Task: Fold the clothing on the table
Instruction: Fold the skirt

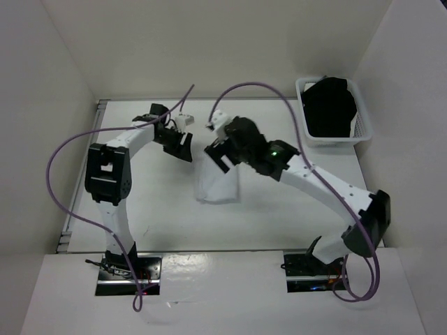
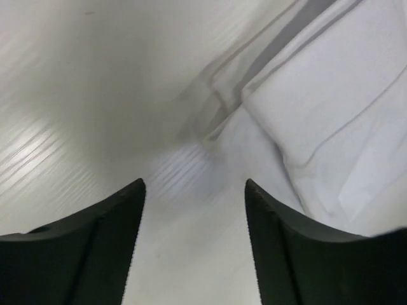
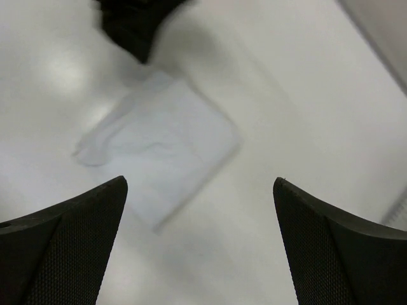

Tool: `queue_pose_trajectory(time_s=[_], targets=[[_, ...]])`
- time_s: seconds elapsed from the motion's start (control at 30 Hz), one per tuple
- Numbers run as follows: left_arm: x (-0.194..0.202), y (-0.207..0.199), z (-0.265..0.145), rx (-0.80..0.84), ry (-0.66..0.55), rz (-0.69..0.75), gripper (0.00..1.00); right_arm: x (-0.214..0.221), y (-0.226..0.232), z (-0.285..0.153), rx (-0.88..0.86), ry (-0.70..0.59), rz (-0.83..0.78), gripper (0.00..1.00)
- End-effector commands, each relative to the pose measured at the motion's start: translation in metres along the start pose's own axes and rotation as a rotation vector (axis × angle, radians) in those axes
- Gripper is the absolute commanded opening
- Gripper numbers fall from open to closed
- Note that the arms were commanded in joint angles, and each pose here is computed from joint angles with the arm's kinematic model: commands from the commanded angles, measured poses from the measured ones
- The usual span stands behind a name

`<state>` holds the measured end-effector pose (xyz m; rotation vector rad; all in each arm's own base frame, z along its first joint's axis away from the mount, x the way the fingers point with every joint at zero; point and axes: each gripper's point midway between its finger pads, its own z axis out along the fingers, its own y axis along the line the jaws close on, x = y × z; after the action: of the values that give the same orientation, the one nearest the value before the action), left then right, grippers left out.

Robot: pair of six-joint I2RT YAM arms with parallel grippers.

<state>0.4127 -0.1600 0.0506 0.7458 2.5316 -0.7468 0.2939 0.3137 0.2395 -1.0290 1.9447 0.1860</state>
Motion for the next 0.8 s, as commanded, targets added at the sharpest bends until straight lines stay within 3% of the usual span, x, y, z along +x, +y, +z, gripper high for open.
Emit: queue_pose_trajectory(time_s=[0.0,0.1,0.17,0.23,0.37,0.53,0.77], targets=[[-0.029,-0.005,-0.059,-0.063,-0.126,0.035,0.73,0.027,-0.056,-0.009,0.133,0.0,0.053,1.0],[-0.044,-0.017,-0.088,-0.106,-0.203,0.079,0.79,0.046,-0.083,-0.022,0.225,0.009,0.087,1.0],[-0.053,-0.048,-0.097,-0.076,-0.234,0.143,0.83,0.062,-0.095,-0.027,0.261,0.03,0.119,1.0],[-0.055,-0.079,-0.096,0.035,-0.236,0.183,0.83,0.074,-0.099,-0.028,0.276,0.048,0.15,1.0],[-0.033,-0.139,-0.066,0.314,-0.115,0.258,0.83,0.094,-0.1,-0.03,0.289,0.071,0.18,1.0],[-0.016,-0.151,-0.026,0.505,-0.022,0.254,0.83,0.106,-0.104,-0.028,0.305,0.077,0.204,1.0],[0.006,-0.157,0.025,0.634,0.099,0.209,0.82,0.122,-0.114,-0.021,0.322,0.122,0.234,1.0]])
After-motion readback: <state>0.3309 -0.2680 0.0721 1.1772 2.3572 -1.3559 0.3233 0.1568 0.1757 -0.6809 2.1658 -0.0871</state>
